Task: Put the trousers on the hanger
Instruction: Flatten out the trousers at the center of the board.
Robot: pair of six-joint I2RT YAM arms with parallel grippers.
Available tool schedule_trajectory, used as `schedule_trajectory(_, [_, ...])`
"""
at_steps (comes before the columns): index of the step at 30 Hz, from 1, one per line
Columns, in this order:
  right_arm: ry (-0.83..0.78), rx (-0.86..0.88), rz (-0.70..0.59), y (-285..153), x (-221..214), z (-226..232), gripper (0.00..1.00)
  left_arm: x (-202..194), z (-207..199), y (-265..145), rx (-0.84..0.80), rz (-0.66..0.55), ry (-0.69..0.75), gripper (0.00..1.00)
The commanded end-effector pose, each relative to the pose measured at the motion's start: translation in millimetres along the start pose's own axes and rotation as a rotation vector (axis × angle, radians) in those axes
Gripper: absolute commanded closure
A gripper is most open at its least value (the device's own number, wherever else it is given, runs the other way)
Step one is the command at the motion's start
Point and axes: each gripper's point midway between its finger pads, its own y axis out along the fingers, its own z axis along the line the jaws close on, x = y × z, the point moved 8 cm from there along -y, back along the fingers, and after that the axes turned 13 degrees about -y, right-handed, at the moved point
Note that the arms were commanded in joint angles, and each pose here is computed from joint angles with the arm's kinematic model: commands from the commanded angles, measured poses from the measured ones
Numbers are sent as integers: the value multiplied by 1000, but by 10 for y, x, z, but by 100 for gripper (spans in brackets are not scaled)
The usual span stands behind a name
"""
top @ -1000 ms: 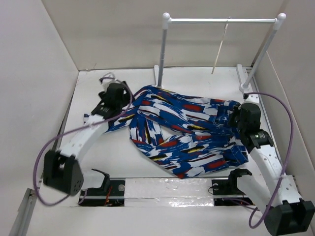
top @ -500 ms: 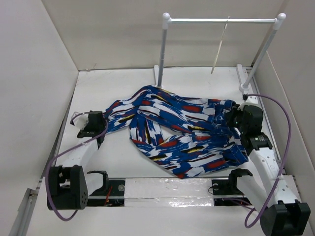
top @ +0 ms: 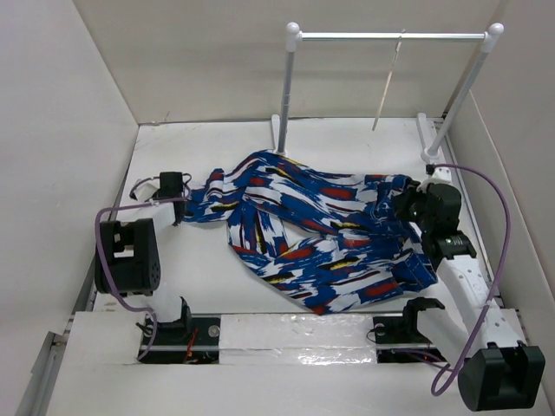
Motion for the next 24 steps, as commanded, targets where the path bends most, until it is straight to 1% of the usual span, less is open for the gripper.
schedule_trajectory(1, [11, 5, -128, 27, 249, -1, 100, 99, -141, 145, -1, 58, -23, 100])
schedule_trajectory(3, [21, -40, -131, 38, 252, -84, 100, 176, -226, 237, 23, 73, -13, 100])
schedule_trajectory(4, [25, -52, -131, 48, 249, -114, 100, 321, -463, 213, -12, 34, -17, 100])
schedule_trajectory(6, [44, -87, -142, 85, 262, -214, 100, 473, -564, 202, 32, -30, 29, 100])
schedule_trajectory(7, [53, -101, -142, 97, 266, -249, 100, 665, -768, 133, 6, -104, 17, 100])
schedule_trajectory(8, [67, -118, -164, 116, 315, -283, 100, 757, -838, 86, 3, -138, 21, 100])
schedule_trajectory(10, [83, -169, -190, 177, 439, -361, 100, 917, -1010, -17, -42, -181, 43, 100])
schedule_trajectory(11, [95, -180, -195, 197, 493, -388, 100, 979, -1056, -35, -61, -182, 50, 100])
schedule_trajectory(12, [96, -182, -174, 249, 503, -399, 100, 983, -1085, -48, -68, -166, 73, 92])
schedule_trajectory(13, [97, -213, -192, 243, 628, -426, 100, 1007, -1161, -81, -90, -149, 89, 72])
schedule_trajectory(14, [94, -217, -186, 250, 660, -431, 100, 985, -1165, -67, -90, -130, 103, 20])
schedule_trajectory(15, [96, -211, -186, 261, 687, -426, 100, 970, -1144, -88, -83, -112, 108, 3])
schedule_trajectory(16, [95, -207, -187, 269, 706, -424, 100, 921, -1082, -91, -78, -91, 100, 1])
schedule_trajectory(18, [99, -212, -183, 262, 672, -427, 100, 964, -1063, -302, -171, -102, 12, 1])
schedule_trajectory(19, [101, -228, -194, 244, 669, -439, 94, 690, -852, -323, -177, -53, 36, 1])
schedule_trajectory(20, [104, -236, -203, 237, 656, -446, 87, 684, -827, -593, -261, -76, -3, 1])
schedule_trajectory(21, [106, -240, -202, 239, 605, -451, 67, 591, -840, -713, -340, -90, -17, 2])
schedule_trajectory(22, [107, -248, -207, 221, 603, -455, 59, 340, -594, -702, -332, -67, 22, 4])
schedule_trajectory(23, [102, -239, -220, 181, 625, -440, 53, 122, -586, -992, -434, -40, 56, 10])
schedule_trajectory(24, [90, -228, -218, 155, 634, -427, 44, -22, -551, -1069, -472, -24, 49, 17])
